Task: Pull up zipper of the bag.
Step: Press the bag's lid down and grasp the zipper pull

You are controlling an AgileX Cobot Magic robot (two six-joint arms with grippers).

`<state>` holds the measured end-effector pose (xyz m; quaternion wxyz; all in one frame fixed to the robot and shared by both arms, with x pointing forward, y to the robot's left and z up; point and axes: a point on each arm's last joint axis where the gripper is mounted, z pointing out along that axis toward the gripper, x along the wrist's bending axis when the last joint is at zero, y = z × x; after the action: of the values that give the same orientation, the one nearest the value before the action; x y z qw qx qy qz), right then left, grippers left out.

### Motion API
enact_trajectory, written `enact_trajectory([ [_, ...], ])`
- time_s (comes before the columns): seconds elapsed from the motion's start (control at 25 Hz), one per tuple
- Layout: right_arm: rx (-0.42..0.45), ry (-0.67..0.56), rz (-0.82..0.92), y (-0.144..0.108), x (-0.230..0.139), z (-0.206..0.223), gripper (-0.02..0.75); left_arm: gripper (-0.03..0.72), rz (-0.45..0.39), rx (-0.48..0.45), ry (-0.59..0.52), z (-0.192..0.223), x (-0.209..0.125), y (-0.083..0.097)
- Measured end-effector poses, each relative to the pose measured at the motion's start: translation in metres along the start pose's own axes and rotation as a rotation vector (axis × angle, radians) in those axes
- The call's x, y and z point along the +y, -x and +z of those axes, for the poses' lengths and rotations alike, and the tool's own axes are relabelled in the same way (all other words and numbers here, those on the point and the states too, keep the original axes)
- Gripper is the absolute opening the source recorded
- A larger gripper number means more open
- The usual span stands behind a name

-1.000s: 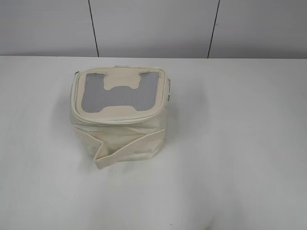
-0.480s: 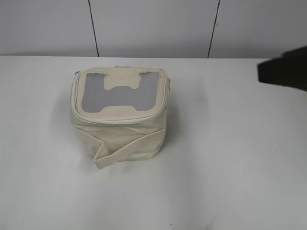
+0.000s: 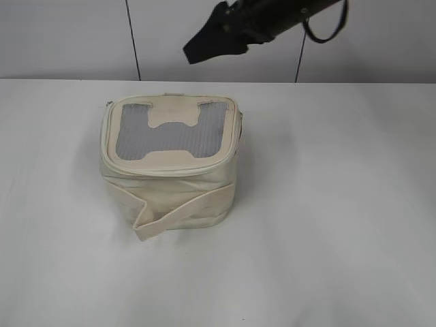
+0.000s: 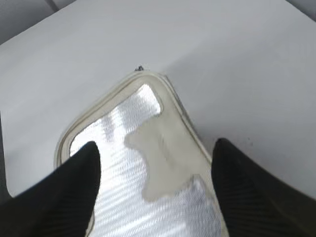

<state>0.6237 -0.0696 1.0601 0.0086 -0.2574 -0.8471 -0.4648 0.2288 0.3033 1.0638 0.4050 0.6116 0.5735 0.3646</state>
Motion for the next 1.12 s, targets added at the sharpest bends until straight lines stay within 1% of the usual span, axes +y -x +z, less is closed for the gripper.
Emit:
enact_trajectory([
  [0.16, 0.089, -0.028, -0.006, 0.023, 0.008, 0.049, 0.548, 0.239, 0.000, 0.000, 0.000, 0.000, 0.000, 0.000],
  [0.28, 0.127, -0.034, -0.009, 0.030, 0.011, 0.073, 0.548, 0.239, 0.000, 0.000, 0.000, 0.000, 0.000, 0.000],
  [0.4, 0.152, -0.039, -0.013, 0.030, 0.011, 0.094, 0.543, 0.239, 0.001, 0.001, 0.000, 0.000, 0.000, 0.000],
  [0.52, 0.174, -0.065, -0.017, 0.024, 0.003, 0.114, 0.538, 0.239, 0.001, 0.001, 0.000, 0.000, 0.000, 0.000],
  [0.6, 0.170, -0.077, -0.032, 0.017, 0.001, 0.123, 0.533, 0.239, 0.001, 0.001, 0.000, 0.000, 0.000, 0.000],
  [0.68, 0.158, -0.082, -0.050, 0.012, 0.001, 0.130, 0.511, 0.239, 0.001, 0.001, -0.001, 0.000, 0.000, 0.000],
  [0.8, 0.145, -0.089, -0.060, 0.010, -0.003, 0.140, 0.428, 0.239, 0.002, 0.003, -0.024, 0.004, 0.002, 0.000],
  [0.92, 0.135, -0.103, -0.060, 0.013, -0.009, 0.146, 0.255, 0.239, 0.003, 0.005, -0.069, 0.011, 0.006, 0.000],
  [1.0, 0.134, -0.105, -0.062, 0.013, -0.009, 0.147, 0.117, 0.239, 0.016, 0.004, -0.090, 0.019, 0.014, 0.000],
  [1.04, 0.134, -0.107, -0.062, 0.013, -0.009, 0.147, 0.083, 0.239, 0.030, -0.002, -0.092, 0.024, 0.020, 0.001],
  [1.12, 0.134, -0.108, -0.059, 0.013, -0.010, 0.147, 0.078, 0.239, 0.043, -0.042, -0.059, 0.039, 0.037, 0.005],
])
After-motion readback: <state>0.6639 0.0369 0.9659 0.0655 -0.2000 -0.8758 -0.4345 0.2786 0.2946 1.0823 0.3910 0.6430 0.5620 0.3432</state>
